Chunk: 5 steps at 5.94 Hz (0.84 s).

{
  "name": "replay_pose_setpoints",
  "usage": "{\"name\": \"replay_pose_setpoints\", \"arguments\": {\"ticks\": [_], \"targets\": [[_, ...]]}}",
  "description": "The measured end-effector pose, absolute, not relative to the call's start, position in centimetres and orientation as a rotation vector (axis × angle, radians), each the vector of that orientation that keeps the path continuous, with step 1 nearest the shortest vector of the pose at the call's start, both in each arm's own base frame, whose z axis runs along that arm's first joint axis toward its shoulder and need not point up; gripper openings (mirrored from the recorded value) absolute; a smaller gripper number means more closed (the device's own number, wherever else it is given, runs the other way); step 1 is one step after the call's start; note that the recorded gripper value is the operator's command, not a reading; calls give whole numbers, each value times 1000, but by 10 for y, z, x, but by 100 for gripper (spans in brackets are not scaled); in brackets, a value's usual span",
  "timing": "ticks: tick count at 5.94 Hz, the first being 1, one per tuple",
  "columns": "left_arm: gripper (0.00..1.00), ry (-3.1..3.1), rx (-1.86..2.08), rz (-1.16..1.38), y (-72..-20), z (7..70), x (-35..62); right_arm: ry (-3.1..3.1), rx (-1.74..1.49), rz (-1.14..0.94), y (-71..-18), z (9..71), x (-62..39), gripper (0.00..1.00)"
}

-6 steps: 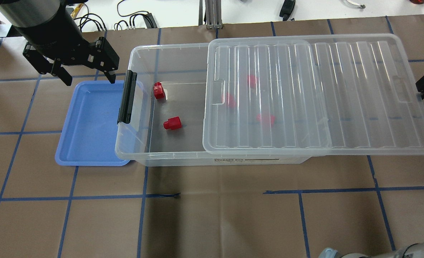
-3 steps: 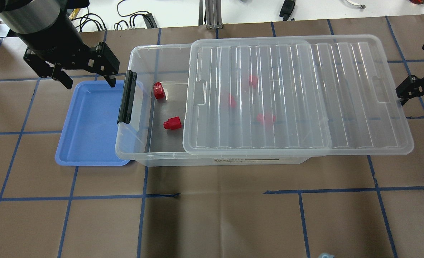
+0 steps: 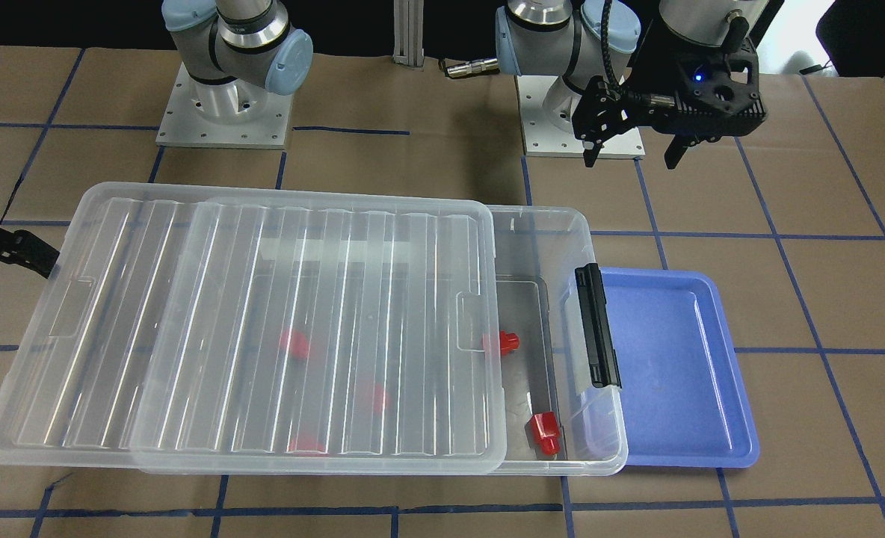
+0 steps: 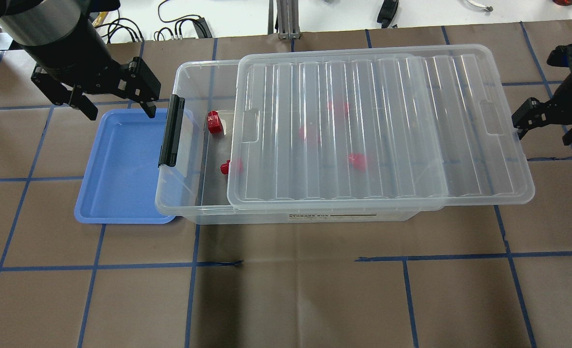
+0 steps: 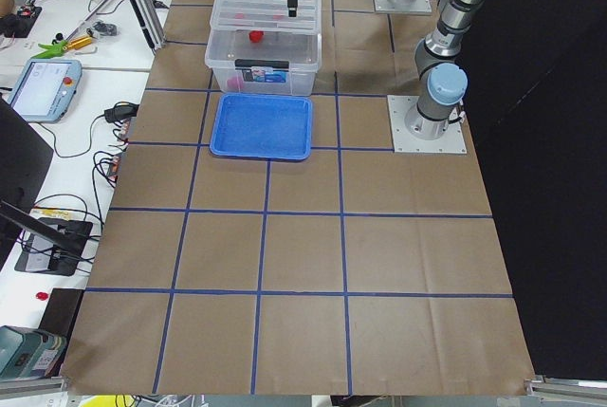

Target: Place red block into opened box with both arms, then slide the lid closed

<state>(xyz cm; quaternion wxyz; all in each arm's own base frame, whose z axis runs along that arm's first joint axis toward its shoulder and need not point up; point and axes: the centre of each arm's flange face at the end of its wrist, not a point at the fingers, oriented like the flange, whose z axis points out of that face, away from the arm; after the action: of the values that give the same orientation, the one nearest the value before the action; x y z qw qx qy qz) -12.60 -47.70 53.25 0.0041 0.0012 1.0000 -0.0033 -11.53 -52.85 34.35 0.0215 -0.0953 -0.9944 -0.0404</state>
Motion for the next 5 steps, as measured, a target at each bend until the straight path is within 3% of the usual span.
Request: {"name": "replay_pose_setpoints", "arguments": {"ticks": [5], "targets": [[98, 3133, 3, -10, -477, 532, -126, -3071, -381, -126, -538, 338, -30, 100]]}}
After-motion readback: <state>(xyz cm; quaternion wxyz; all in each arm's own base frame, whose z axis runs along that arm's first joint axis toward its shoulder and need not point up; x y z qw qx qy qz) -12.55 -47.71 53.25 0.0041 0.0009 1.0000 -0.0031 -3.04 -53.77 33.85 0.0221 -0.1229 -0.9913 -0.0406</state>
